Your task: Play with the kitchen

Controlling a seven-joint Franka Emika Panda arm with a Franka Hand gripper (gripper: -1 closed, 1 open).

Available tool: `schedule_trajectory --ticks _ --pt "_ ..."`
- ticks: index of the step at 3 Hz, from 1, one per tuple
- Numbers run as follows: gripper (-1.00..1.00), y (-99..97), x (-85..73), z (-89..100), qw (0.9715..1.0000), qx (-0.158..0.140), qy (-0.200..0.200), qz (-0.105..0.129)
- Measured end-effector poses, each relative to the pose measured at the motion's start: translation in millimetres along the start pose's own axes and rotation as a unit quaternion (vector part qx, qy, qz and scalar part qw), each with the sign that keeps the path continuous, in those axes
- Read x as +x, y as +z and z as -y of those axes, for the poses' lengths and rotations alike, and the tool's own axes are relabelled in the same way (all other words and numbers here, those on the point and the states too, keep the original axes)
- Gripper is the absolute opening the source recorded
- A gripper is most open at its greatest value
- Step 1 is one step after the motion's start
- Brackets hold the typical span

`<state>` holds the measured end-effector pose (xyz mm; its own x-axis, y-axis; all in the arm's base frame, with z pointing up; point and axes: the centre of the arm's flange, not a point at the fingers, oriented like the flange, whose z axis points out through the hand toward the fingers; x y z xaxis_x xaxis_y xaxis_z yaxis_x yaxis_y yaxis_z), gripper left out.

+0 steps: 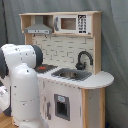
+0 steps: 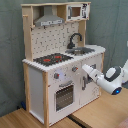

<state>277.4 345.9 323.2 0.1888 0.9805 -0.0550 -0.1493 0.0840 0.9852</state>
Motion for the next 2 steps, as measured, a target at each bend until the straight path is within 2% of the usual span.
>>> schedule_trajectory --ticks 1,2 --pt "1.00 7.4 -5.6 5.5 0.9992 -0.005 0.038 -0.009" --pt "1.00 13.9 -4.9 6.5 0.9962 -0.008 0.083 -0.026"
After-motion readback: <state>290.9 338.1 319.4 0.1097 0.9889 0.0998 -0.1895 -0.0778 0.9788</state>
